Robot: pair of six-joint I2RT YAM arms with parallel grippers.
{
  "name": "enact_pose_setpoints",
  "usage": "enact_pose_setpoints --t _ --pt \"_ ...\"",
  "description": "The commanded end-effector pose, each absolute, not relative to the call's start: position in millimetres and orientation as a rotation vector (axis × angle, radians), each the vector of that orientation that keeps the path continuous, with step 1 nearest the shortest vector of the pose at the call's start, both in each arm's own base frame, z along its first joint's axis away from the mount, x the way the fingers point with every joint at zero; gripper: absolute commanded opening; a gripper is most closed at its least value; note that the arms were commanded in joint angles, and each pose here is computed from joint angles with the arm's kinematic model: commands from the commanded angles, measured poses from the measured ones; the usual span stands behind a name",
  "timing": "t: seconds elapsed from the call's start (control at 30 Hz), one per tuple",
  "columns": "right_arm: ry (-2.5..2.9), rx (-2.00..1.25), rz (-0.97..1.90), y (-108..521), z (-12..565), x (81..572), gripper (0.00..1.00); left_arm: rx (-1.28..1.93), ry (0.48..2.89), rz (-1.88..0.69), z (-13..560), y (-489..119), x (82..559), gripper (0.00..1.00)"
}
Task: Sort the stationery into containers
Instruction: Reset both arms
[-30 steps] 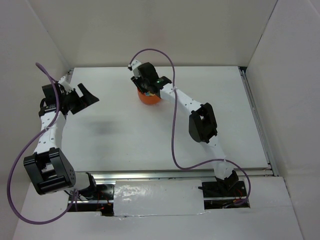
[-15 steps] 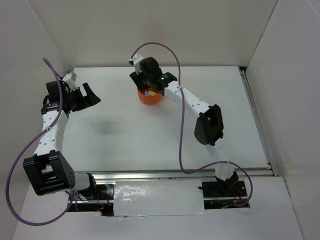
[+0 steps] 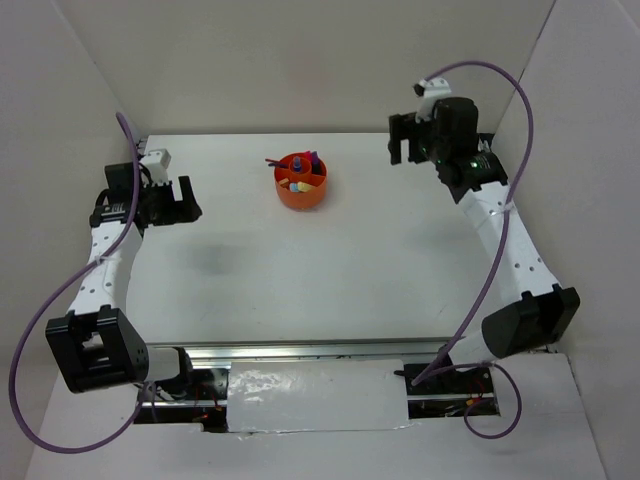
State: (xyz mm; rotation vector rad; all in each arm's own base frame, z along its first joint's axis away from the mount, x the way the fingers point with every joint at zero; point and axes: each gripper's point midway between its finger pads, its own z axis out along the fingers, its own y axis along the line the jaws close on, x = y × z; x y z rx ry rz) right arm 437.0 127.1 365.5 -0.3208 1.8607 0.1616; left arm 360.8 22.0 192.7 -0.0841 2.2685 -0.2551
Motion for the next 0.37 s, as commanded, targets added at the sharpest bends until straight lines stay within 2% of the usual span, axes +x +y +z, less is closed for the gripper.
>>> enact_pose_setpoints --t 0.0,0.2,0.33 --pt "2.027 -0.269 0.162 91.3 306.5 408.6 0.94 -0.045 2.239 -0.155 199.4 33.5 358.3 0.99" --pt "2.044 -0.090 0.087 10.1 292.0 376.3 0.95 -0.052 2.212 -0.149 206.8 32.8 355.9 0.99" --pt "2.075 -0.064 0.125 1.6 279.1 366.0 0.96 -0.042 2.216 -0.130 207.2 33.4 354.5 1.00"
